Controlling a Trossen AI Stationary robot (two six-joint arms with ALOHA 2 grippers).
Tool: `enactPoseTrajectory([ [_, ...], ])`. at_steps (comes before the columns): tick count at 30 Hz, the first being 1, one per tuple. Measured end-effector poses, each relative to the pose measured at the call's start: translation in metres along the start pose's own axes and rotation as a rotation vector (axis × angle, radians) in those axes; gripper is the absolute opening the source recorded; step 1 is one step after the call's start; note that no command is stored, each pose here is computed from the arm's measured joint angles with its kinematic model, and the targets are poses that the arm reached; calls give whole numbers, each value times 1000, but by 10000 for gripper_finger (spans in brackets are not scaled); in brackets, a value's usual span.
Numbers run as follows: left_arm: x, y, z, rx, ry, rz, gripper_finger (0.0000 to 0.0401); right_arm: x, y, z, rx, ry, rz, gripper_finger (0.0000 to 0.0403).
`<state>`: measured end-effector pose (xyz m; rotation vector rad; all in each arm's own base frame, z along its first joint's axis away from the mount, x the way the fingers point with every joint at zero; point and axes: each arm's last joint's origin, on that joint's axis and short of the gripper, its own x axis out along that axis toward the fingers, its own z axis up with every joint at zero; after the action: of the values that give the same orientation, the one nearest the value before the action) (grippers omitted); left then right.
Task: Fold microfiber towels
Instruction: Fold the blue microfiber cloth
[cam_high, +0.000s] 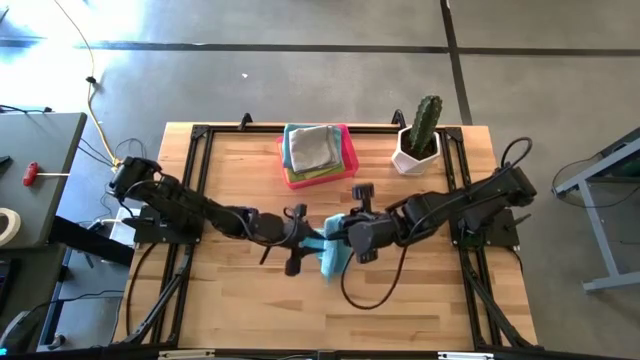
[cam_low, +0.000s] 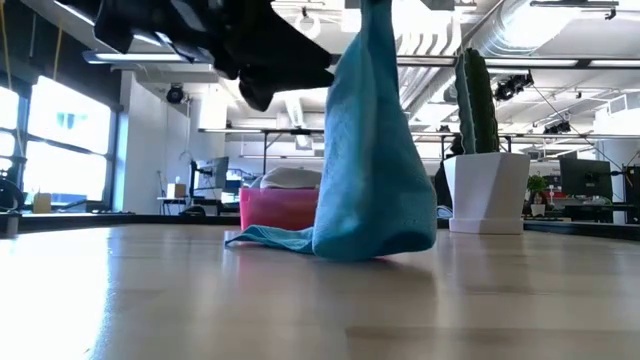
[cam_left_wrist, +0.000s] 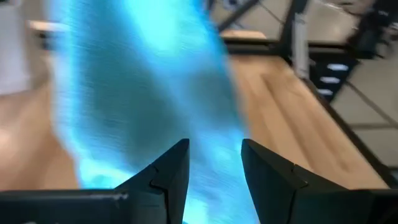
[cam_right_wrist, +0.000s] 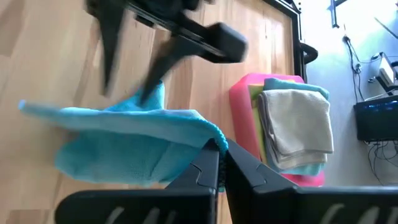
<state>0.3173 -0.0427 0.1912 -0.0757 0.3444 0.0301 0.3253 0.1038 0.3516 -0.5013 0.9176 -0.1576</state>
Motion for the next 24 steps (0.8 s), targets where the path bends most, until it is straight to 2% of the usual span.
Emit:
enactPoseTrajectory([
  [4,1,-11,-4,7,13,-77,138,5,-6,-2,9,21,-10,0],
  [7,2,-16,-5,16,-3,-66,138,8,-10,-1,43,14,-19,0],
  [10,1,-18,-1,-4,-50,-7,138,10,-13,2,81,-15,-23,0],
  [17,0,-11,9,-61,-198,248,138,14,-21,6,191,-50,-31,0],
  [24,-2,-10,22,-105,-305,339,138,20,-34,3,330,-37,-53,0],
])
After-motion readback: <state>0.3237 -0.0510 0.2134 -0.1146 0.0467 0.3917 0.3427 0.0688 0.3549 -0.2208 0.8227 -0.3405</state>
